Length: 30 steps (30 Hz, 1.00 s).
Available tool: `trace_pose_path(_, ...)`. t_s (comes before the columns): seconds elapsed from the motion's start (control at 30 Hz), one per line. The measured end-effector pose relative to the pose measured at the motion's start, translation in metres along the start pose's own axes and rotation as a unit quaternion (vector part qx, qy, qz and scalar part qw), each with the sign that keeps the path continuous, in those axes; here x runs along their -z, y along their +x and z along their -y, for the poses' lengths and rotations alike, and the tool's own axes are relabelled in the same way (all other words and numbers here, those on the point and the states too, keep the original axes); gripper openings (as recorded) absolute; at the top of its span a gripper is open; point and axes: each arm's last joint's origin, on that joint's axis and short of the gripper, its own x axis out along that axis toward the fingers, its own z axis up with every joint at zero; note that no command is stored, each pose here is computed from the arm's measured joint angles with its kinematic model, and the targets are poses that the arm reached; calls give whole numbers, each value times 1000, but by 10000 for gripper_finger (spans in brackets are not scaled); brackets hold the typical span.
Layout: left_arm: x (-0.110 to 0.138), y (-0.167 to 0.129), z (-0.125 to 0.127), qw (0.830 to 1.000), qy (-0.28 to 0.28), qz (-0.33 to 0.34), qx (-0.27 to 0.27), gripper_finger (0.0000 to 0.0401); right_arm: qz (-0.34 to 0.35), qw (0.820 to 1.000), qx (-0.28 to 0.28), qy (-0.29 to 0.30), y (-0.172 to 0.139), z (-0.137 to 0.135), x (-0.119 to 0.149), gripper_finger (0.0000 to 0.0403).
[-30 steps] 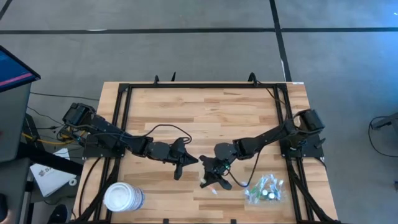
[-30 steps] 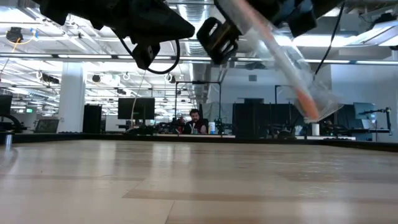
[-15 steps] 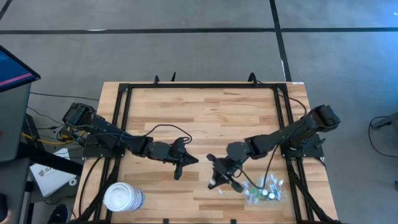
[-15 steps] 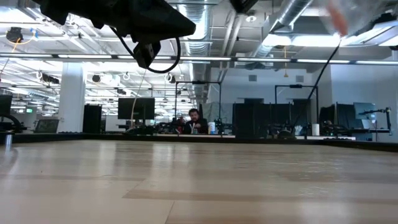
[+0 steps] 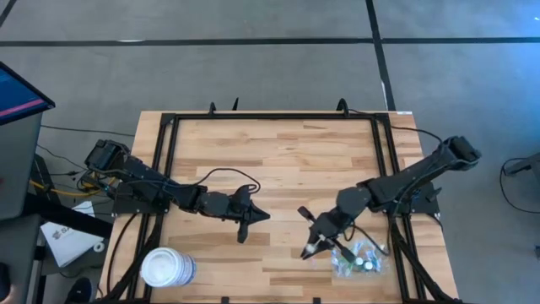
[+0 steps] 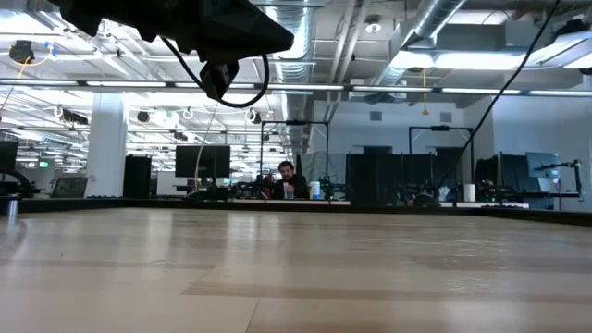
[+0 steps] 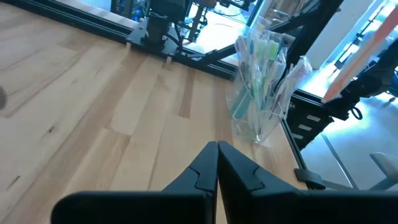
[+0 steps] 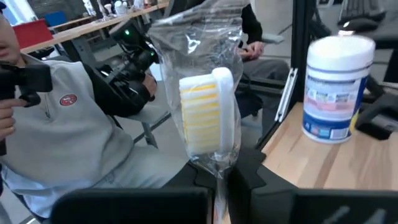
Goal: Pick & Place toothbrushing station
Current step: Put the orange toothbrush into the transparent organizer
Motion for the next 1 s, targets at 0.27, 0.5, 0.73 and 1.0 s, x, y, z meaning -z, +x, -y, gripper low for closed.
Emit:
trace_pose_path(0.27,-1,0,0,1000,-1,3,2,2,29,999,-13,-30,-22,-24,-16,4)
trace_pose_path(0.5,-1,0,0,1000,-1,4,2,2,45,997,-21,-58,-42,-41,-25,5)
trace_pose_path(0.73,-1,0,0,1000,-1,4,2,2,62,993,-47,-92,-57,-59,-31,5)
trace_pose_path(1.0,-1,0,0,1000,-1,4,2,2,63,991,-42,-107,-70,-79,-32,8)
